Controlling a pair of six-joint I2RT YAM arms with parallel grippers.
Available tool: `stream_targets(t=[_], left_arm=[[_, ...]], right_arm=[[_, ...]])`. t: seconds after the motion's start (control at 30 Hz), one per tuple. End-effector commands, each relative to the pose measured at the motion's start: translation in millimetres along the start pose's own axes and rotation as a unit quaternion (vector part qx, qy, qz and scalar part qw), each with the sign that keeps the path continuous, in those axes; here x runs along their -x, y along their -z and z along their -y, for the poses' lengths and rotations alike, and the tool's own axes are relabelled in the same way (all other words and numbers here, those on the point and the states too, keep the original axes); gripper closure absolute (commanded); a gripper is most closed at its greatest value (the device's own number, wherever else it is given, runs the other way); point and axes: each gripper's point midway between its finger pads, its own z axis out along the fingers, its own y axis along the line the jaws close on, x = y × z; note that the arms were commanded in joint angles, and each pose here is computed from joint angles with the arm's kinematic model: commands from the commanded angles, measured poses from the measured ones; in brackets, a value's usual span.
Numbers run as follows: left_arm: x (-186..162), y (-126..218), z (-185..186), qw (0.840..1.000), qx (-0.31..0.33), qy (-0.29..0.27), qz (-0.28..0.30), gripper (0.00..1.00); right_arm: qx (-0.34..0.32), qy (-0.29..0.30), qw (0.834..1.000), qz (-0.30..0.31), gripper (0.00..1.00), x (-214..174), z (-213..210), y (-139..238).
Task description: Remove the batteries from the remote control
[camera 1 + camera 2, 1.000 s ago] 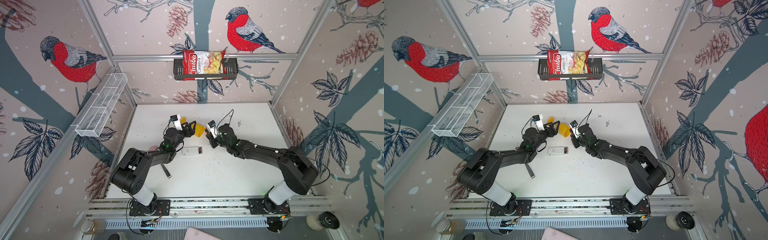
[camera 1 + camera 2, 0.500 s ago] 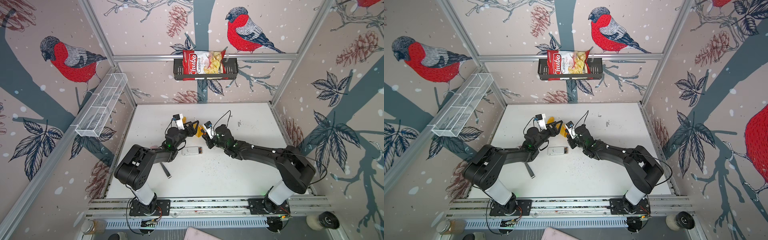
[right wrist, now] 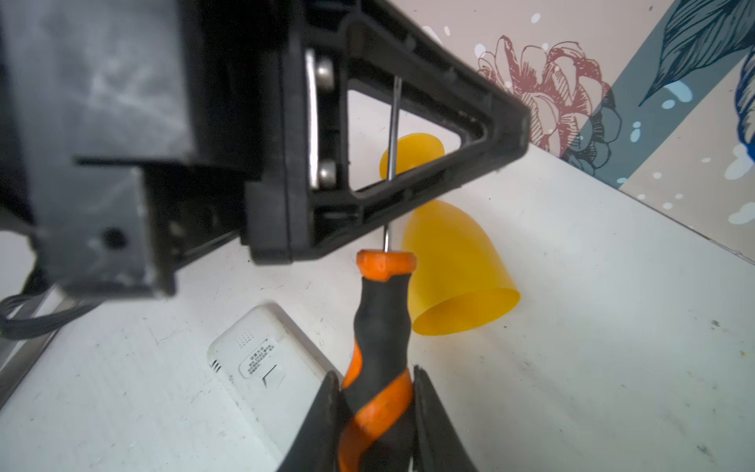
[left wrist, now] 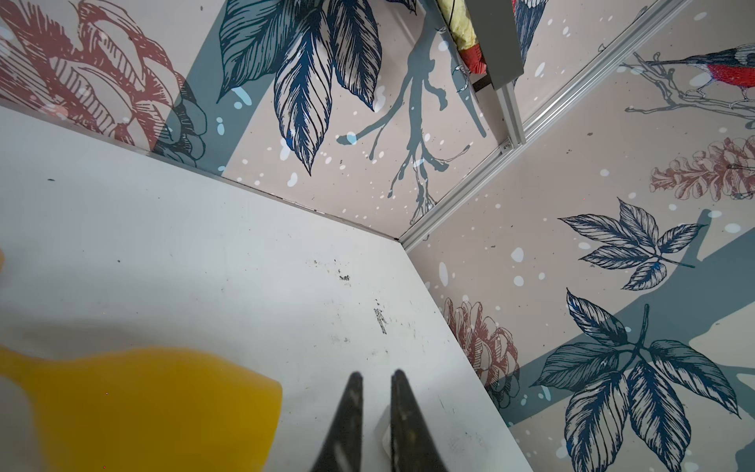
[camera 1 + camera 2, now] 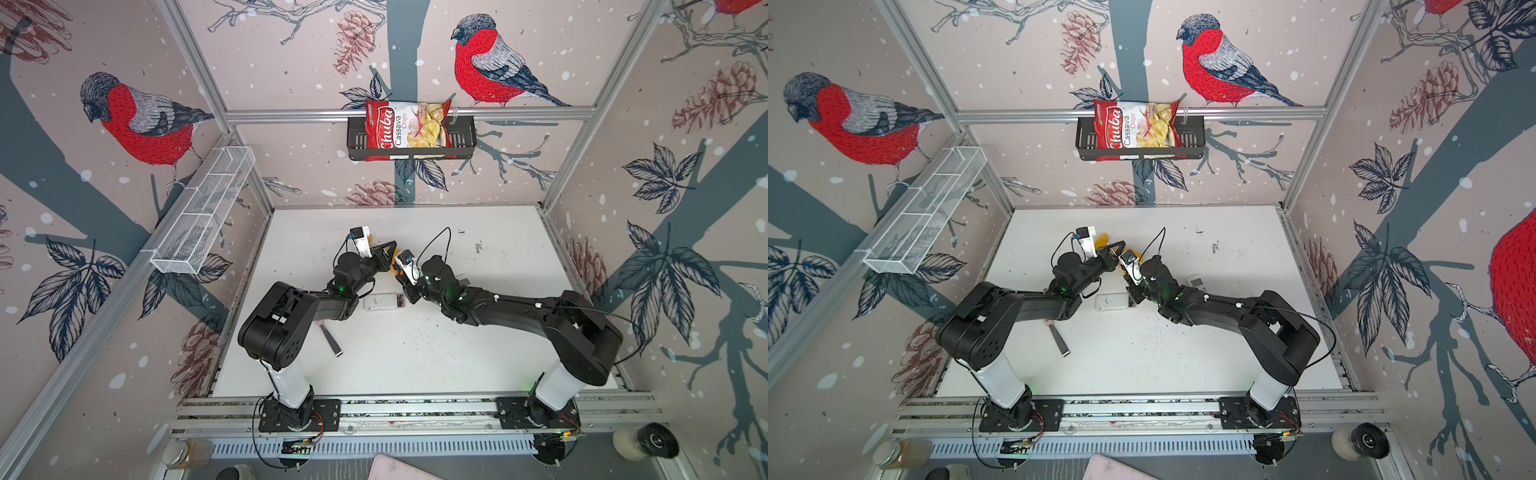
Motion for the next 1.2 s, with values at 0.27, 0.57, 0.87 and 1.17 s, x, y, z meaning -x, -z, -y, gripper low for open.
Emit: stream_targets(t=[0.27, 0.57, 0.87, 1.17], left_arm=[[13.7, 4.5, 4.8, 0.999, -0.017, 0.020, 0.035, 1.00], [37.2, 4.8, 16.2, 0.990, 0.001, 0.098, 0.102, 1.00], [43.6, 11.9, 48.5, 0.971, -0.027, 0.165, 0.169, 1.00], [44.8, 18.4, 66.1, 0.962, -0.072, 0.179, 0.195, 1.00]], right_arm=[[0.009, -0.064, 0.996, 0.060, 0.52, 22.8, 20.1, 13.1], [0.170, -0.240, 0.941, 0.170, 0.24, 46.2, 48.2, 59.0], [0.271, -0.269, 0.899, 0.212, 0.21, 63.3, 32.8, 65.3], [0.353, -0.300, 0.850, 0.251, 0.34, 74.2, 19.3, 74.4]])
